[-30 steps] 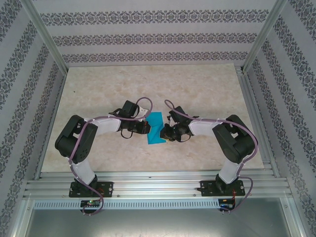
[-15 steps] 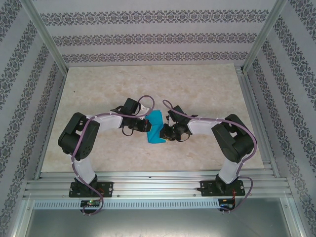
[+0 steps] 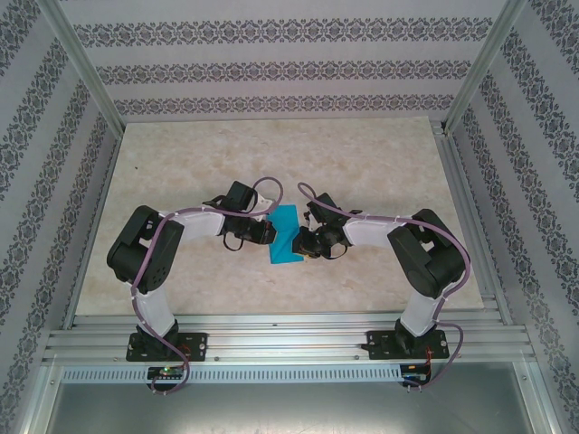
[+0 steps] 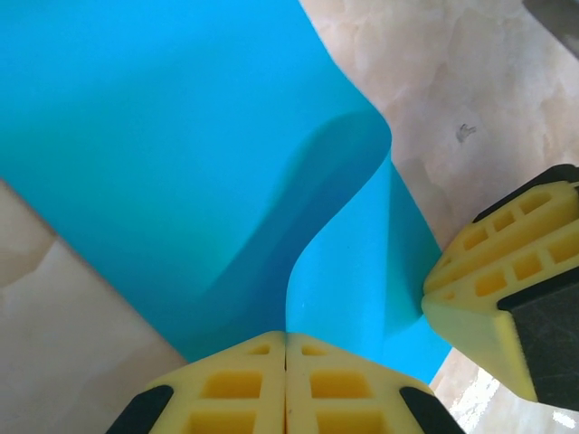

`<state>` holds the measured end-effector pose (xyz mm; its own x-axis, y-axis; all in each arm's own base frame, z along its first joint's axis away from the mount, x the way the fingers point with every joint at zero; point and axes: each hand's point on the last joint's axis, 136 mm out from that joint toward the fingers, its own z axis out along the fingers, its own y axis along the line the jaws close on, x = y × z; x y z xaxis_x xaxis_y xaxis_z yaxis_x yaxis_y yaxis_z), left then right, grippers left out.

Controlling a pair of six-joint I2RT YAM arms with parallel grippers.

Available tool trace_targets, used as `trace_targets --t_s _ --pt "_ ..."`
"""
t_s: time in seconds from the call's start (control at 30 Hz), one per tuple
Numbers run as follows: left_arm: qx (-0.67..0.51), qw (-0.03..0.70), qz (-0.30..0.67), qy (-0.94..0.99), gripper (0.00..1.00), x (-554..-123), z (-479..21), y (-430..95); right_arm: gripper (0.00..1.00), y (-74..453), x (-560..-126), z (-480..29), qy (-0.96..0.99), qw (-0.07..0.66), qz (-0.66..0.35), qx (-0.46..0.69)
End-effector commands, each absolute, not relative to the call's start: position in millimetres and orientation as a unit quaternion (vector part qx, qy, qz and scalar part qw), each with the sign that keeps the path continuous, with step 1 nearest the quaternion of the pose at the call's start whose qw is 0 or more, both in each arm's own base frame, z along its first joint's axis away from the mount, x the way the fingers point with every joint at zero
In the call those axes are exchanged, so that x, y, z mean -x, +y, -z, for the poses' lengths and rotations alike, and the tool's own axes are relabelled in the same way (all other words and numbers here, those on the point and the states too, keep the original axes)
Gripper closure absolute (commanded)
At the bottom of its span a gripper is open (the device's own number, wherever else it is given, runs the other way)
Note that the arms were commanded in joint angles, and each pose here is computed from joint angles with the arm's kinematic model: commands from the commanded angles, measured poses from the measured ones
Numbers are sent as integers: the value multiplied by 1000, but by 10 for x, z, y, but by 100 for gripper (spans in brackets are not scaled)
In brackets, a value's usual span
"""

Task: Fold a paper plane with a square sheet of paper (fold left side to right side)
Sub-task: Fold the triangle a second time at the center of the table.

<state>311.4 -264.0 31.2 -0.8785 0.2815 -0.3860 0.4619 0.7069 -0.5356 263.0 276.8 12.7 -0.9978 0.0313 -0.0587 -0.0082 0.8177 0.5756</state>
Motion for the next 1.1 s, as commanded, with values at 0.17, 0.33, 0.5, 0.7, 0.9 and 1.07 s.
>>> trace_targets --t_s 0.17,0.33,0.5,0.7,0.9,1.07 --pt "-203 151 313 916 91 -3150 -277 -2549 83 2652 -2511 84 966 12 -257 -3" --pt "-200 157 315 914 91 -3204 -281 -2575 82 2667 -2505 96 967 9 -256 0" --pt "-199 164 321 911 91 -3252 -321 -2608 82 2674 -2503 98 967 9 -256 0" --pt "-200 162 328 909 91 -3250 -311 -2634 82 2675 -2493 115 967 6 -255 0" --pt "-199 160 338 906 90 -3238 -294 -2664 82 2673 -2488 125 967 5 -254 1" --pt "-200 164 346 902 90 -3249 -336 -2695 82 2669 -2486 132 967 4 -254 0"
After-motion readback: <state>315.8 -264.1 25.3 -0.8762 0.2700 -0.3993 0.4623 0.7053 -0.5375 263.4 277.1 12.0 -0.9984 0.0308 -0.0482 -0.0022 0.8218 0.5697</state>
